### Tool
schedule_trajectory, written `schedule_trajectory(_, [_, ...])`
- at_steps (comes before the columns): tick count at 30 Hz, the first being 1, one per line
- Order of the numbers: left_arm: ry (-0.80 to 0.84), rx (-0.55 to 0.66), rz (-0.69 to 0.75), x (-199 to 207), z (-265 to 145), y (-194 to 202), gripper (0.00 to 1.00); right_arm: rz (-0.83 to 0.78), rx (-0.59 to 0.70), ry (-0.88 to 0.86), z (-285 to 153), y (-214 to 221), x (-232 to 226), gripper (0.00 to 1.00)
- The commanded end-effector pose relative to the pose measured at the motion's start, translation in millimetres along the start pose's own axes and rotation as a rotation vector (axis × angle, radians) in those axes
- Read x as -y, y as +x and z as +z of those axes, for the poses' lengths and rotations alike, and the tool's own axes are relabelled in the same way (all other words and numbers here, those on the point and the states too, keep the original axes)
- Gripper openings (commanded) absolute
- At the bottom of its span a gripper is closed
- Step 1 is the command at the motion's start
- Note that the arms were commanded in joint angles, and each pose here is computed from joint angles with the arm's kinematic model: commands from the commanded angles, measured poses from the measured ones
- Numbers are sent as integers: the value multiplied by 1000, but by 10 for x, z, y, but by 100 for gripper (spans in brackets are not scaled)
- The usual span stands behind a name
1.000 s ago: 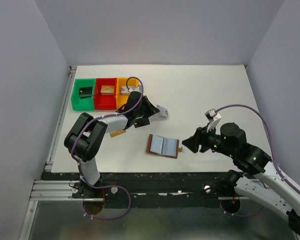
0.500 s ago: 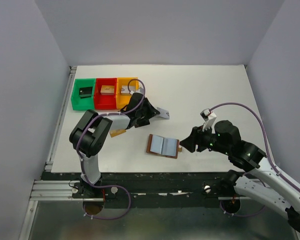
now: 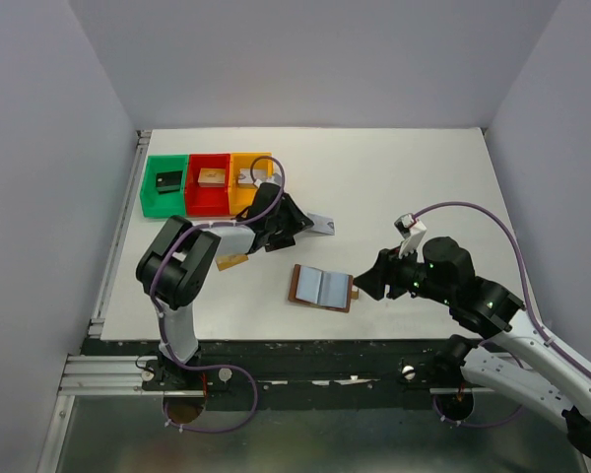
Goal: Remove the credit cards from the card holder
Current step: Place the credit card at the center of the board.
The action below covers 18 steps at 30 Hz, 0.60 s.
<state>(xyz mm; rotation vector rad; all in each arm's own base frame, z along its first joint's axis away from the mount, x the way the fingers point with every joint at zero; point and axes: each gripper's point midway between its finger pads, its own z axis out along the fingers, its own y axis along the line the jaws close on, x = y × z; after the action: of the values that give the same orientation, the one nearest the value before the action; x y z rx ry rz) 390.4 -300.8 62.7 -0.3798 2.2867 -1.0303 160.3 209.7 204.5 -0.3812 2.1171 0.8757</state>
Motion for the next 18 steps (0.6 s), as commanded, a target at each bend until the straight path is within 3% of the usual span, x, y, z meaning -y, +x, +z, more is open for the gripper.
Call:
schedule_trajectory(1, [-7,17,27,41,-65,-119,29,16,-3,-8,10,15,-13,61])
schedule_trajectory(13, [-57,59,81,58,-240,-354,41,19,-13,35,32,60,77,62])
schedule_trajectory(18, [-85,113,121,138,-472,-488,48,105,-14,185,95,118,336,69])
